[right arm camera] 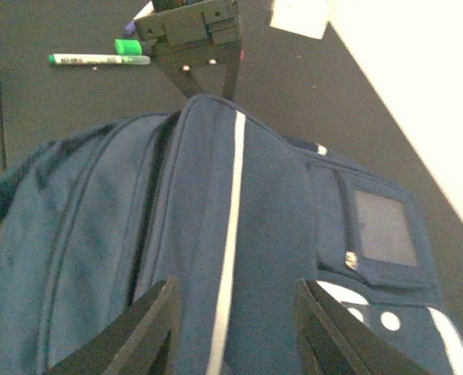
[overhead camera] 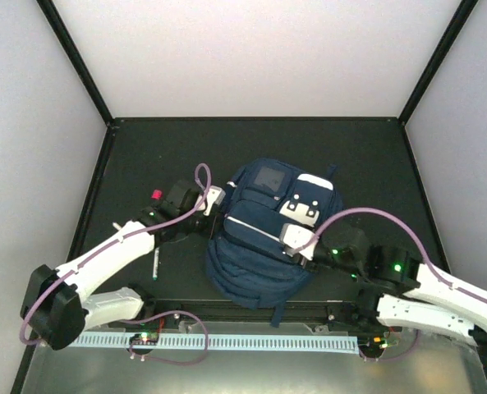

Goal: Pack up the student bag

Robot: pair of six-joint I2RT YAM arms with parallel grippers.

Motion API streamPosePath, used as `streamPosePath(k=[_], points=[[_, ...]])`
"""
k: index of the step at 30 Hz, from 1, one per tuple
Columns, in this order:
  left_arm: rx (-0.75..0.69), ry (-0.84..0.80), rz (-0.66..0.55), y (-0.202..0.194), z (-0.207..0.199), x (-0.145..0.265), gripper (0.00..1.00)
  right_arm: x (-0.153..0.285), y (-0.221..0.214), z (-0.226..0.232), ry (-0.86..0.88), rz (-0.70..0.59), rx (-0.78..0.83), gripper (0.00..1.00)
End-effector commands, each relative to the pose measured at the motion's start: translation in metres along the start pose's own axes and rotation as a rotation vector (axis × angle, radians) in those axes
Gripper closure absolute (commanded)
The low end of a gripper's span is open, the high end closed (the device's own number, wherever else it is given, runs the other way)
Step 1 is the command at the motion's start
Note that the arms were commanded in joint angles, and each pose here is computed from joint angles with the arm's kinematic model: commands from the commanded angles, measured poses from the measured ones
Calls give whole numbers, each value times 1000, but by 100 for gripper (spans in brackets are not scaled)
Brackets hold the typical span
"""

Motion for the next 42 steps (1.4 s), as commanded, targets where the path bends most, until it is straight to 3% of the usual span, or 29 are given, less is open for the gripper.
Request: streamPosePath(k=[1, 5, 16, 18, 21, 26, 34, 35, 38, 42], points=[[-99, -171, -80, 15, -27, 17, 99, -22, 25, 2, 88, -30, 10, 49], [-113, -168, -109, 16, -27, 22, 98, -44, 38, 6, 143, -40, -11, 39], [-117, -139, -106, 22, -26, 20, 98, -86, 13, 18, 146, 156, -23, 39], [-115, -127, -103, 23, -25, 19, 98, -88, 10, 13, 94, 180, -32, 45], [-98, -82, -98, 25, -19, 14, 98, -84, 9, 5, 23, 182, -38, 68], [-37, -29, -94, 33, -8, 1, 99, -76, 13, -6, -44, 141, -61, 96], [13, 25, -93, 74, 4, -24, 98, -80, 17, -40, -159, 126, -269, 98], [25, 50, -100, 80, 8, -22, 92, -83, 14, -47, -184, 144, -314, 98], [57, 152, -174, 92, 21, 0, 61, -92, 10, -63, -197, 183, -420, 98], [166, 333, -271, 88, 59, 36, 27, -100, 10, -77, -169, 143, -510, 98]])
Point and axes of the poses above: each gripper's point midway between its finger pads, its own x axis back along the fingers, its own z axis along the line the jaws close on, y = z × x, the point moved 6 cm from there along x, back along the fingers, and after that the axes turned 10 degrees about x, right-handed, at the moved point
